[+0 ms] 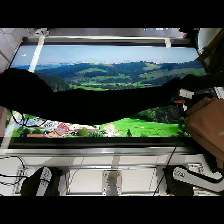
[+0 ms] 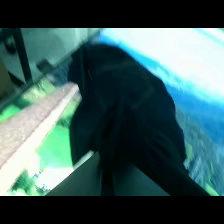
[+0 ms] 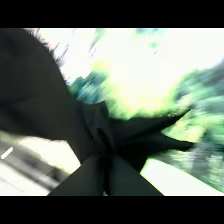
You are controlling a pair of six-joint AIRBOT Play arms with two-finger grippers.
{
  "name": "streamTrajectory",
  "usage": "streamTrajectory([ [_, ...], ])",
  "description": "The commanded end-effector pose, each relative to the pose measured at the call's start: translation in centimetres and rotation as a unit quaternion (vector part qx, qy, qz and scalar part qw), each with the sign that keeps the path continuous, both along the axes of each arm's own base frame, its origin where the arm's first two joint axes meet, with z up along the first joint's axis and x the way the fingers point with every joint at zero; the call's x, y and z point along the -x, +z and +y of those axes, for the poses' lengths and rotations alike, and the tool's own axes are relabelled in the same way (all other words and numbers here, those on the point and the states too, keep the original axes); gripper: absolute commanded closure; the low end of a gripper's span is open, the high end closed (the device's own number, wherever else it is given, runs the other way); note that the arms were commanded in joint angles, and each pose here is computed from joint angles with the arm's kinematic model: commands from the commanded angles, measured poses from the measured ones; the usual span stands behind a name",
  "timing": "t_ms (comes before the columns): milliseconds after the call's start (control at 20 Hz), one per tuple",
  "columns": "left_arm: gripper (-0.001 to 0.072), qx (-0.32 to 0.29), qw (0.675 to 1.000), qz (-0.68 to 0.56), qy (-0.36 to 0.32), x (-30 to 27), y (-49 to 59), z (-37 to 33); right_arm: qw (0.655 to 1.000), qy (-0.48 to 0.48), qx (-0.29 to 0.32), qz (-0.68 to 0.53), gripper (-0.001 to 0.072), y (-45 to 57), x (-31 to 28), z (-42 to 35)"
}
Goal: Fold the clothes and pants, and hang the long-sleeved shirts on hangers.
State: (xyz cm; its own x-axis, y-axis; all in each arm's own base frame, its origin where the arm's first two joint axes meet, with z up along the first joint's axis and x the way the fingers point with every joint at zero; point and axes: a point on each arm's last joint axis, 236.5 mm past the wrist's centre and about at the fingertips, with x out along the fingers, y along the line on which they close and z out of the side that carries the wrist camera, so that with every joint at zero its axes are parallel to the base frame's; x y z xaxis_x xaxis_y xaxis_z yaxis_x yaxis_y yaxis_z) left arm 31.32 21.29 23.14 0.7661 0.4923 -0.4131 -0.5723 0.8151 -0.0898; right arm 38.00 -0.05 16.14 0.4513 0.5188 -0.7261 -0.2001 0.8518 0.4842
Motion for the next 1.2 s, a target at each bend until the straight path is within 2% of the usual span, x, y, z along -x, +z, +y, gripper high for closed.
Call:
streamTrajectory([
  [0, 0.0691, 0.014, 1.0, 0.017, 0.02, 1.0, -1.4, 1.1, 0.995, -0.075, 0.068, 0.004, 0.0707, 2.4, 2.1, -4.2],
  [250, 0.0691, 0.103, 0.981, 0.16, 0.025, 3.1, -13.7, 0.4, 0.987, -0.083, 0.04, 0.128, 0.0708, -5.5, 3.8, -4.5],
  [500, 0.0691, 0.139, 0.954, 0.265, 0.026, 7.3, -23.0, -1.4, 0.97, -0.102, -0.003, 0.221, 0.0707, -12.3, 3.5, -4.7],
  [700, 0.0691, 0.145, 0.937, 0.318, 0.026, 9.8, -26.8, -2.1, 0.965, -0.185, -0.008, 0.186, 0.0707, -13.9, -0.5, -6.9],
  [900, 0.0681, 0.153, 0.951, 0.266, 0.045, 7.9, -25.8, -1.5, 0.966, -0.209, -0.009, 0.149, 0.0704, -13.4, -2.3, -7.7],
  [950, 0.05, 0.163, 0.957, 0.236, 0.049, 6.8, -24.8, -1.5, 0.966, -0.209, -0.011, 0.148, 0.0625, -13.4, -2.4, -7.6],
  [1000, 0.0139, 0.168, 0.964, 0.2, 0.048, 5.3, -23.3, -1.3, 0.967, -0.209, -0.011, 0.148, 0.0395, -13.4, -2.4, -7.6],
  [1050, 0.003, 0.171, 0.972, 0.156, 0.047, 3.6, -21.1, -1.0, 0.967, -0.209, -0.011, 0.148, 0.017, -13.3, -2.4, -7.6],
  [1150, 0.0021, 0.155, 0.985, 0.063, 0.044, 0.3, -15.2, 0.3, 0.968, -0.203, -0.01, 0.146, 0.0152, -12.6, -2.4, -7.6],
])
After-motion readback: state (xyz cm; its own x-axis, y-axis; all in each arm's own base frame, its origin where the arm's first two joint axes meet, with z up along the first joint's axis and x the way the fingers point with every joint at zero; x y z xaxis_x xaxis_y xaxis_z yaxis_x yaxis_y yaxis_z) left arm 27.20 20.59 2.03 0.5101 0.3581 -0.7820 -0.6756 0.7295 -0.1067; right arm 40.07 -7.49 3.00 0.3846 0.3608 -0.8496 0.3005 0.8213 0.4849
